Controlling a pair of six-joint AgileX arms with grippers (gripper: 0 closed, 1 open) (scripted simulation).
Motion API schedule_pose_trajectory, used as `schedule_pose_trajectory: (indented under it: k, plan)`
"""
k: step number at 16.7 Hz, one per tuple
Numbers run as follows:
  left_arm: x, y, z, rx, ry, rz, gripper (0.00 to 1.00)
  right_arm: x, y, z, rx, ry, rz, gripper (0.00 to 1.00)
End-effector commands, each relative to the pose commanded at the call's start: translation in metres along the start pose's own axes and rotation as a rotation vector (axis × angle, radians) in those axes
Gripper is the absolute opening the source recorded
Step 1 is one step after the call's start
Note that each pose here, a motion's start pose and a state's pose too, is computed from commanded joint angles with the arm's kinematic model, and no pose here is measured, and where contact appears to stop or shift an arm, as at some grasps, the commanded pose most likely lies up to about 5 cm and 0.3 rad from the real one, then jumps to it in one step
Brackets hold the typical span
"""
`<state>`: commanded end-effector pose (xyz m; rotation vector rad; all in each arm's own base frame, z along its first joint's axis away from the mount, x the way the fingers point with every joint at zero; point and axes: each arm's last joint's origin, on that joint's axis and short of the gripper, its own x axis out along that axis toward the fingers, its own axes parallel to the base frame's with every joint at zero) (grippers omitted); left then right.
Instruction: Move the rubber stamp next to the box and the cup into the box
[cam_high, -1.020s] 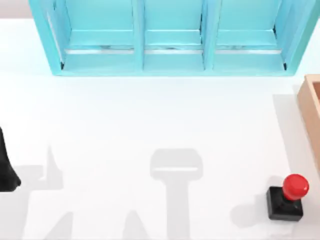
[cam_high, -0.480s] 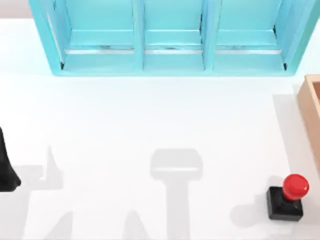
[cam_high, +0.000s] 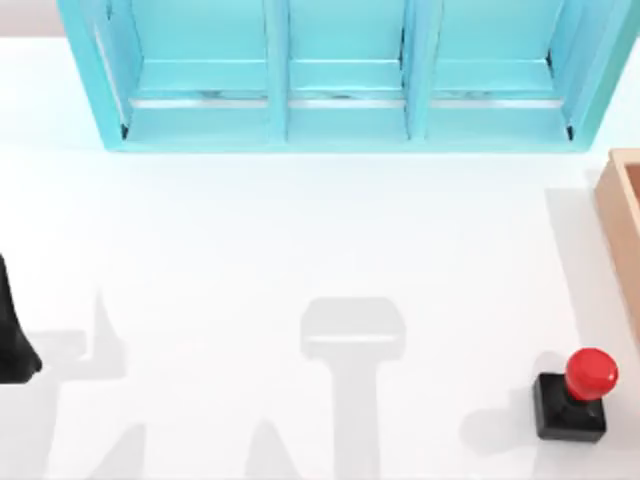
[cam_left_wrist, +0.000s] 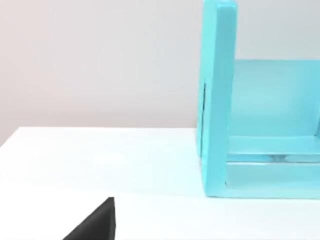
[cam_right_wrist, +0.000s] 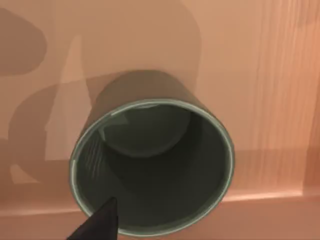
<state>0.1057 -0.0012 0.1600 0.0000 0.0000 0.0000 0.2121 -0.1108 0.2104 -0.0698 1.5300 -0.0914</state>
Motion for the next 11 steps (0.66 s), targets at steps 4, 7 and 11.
schedule_pose_trajectory:
  k: [4, 7, 11]
  plan:
    - [0.000, 0.000, 0.000, 0.000, 0.000, 0.000, 1.00, -0.035, -0.004, -0.001, -0.001, 0.017, -0.034, 1.00]
    - [0.000, 0.000, 0.000, 0.000, 0.000, 0.000, 1.00, -0.051, -0.007, 0.002, -0.009, 0.021, 0.003, 1.00]
    - [0.000, 0.000, 0.000, 0.000, 0.000, 0.000, 1.00, -0.057, -0.009, 0.005, -0.004, 0.020, 0.046, 1.00]
